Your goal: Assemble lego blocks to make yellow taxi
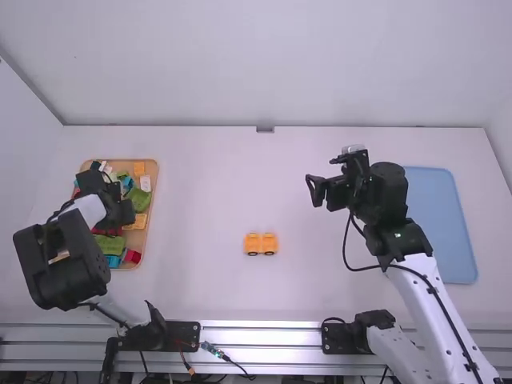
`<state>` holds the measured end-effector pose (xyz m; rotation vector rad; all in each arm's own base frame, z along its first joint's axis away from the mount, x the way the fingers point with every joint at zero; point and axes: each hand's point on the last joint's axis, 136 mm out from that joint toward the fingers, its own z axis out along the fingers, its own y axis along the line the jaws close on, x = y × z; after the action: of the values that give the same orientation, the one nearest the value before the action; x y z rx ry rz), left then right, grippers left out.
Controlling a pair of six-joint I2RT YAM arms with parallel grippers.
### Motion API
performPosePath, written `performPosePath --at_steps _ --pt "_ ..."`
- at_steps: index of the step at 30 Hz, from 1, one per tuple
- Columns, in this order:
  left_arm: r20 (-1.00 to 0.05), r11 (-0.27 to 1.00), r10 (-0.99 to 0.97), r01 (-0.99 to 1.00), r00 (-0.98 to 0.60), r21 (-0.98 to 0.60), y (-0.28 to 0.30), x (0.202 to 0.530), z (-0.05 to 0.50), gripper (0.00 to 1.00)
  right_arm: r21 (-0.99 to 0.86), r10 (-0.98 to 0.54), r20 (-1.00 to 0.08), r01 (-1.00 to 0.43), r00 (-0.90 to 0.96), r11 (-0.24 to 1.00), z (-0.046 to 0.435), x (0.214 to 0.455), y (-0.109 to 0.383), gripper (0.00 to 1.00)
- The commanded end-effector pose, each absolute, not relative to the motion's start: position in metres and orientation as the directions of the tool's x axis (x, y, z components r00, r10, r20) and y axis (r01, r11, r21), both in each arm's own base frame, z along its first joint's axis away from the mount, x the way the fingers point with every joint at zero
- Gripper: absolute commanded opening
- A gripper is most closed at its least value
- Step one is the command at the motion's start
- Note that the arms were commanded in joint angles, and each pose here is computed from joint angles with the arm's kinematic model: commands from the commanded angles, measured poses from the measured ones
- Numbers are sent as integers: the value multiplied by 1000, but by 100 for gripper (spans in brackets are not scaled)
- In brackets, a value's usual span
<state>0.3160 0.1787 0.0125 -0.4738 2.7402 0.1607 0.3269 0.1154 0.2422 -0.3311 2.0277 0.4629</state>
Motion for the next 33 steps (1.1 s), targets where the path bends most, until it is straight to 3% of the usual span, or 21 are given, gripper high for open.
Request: performPosePath --at_steps 1,8,18,28,33 --pt "-340 943 -290 -327 -895 56 175 311 6 40 176 -30 -901 -429 -432 886 263 328 117 99" --pt "-316 955 -260 -291 -912 55 170 307 4 42 176 -30 -901 -428 -433 886 263 328 117 99" --pt "-306 958 -263 -286 -915 33 166 305 3 55 176 -30 -901 -427 -433 887 263 329 116 99" --pt "-312 958 -263 -285 -913 27 166 307 5 54 176 -29 -901 -427 -433 887 263 329 116 99" --pt "-316 958 -273 -288 -908 -1 163 312 10 46 175 -31 -901 -429 -432 886 263 328 117 99"
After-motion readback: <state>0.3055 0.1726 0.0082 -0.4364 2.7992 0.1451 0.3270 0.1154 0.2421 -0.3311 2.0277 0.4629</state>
